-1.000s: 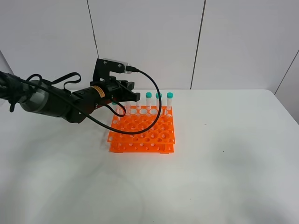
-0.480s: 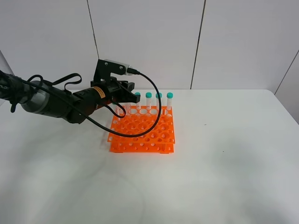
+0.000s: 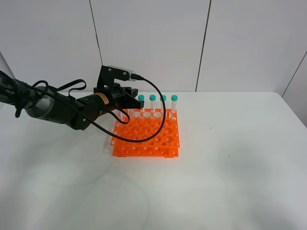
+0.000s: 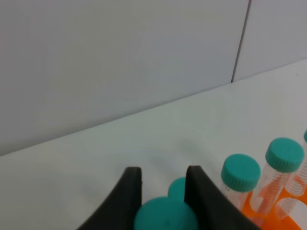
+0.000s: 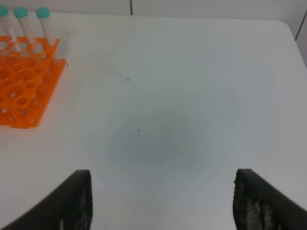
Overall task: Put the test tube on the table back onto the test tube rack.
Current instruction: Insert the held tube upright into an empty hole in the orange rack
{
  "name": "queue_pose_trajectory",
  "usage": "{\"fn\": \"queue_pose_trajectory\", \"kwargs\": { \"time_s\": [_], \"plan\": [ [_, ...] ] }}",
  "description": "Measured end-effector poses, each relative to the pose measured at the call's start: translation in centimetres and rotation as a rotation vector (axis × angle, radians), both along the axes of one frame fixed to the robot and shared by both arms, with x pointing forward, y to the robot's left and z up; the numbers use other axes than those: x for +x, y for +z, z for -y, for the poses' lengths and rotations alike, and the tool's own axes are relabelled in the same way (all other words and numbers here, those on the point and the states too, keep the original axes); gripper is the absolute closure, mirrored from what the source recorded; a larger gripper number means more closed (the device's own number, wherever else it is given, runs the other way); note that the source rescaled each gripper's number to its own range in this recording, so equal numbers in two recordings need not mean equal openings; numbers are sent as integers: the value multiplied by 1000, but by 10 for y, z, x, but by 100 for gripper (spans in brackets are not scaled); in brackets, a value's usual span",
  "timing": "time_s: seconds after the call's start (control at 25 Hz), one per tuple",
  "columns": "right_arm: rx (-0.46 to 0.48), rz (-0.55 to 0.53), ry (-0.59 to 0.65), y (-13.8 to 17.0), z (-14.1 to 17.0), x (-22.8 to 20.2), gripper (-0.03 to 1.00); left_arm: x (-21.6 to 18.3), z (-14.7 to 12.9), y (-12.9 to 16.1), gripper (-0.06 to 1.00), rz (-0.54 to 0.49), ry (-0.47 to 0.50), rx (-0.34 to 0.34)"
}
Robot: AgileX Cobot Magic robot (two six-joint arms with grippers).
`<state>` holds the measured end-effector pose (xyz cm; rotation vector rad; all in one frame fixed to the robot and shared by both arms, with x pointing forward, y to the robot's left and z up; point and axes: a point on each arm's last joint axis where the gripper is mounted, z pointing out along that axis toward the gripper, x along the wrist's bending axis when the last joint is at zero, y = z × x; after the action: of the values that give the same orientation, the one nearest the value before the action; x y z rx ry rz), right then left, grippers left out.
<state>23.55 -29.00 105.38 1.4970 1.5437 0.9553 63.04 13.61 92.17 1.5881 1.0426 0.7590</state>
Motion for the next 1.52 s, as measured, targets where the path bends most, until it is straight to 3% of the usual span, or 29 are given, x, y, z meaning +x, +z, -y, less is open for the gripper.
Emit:
{"fn": "queue_pose_trajectory", "kwargs": {
  "time_s": [0.28, 1.08, 1.52],
  "plan": [
    [0, 1, 0, 0, 0, 0, 21, 1, 0, -14, 94, -18, 1, 4],
    [0, 1, 0, 0, 0, 0, 21, -2, -3, -19, 94, -15, 32, -63],
    [1, 1, 0, 0, 0, 0, 21, -5, -5, -23, 94, -22, 35, -66]
  ]
}}
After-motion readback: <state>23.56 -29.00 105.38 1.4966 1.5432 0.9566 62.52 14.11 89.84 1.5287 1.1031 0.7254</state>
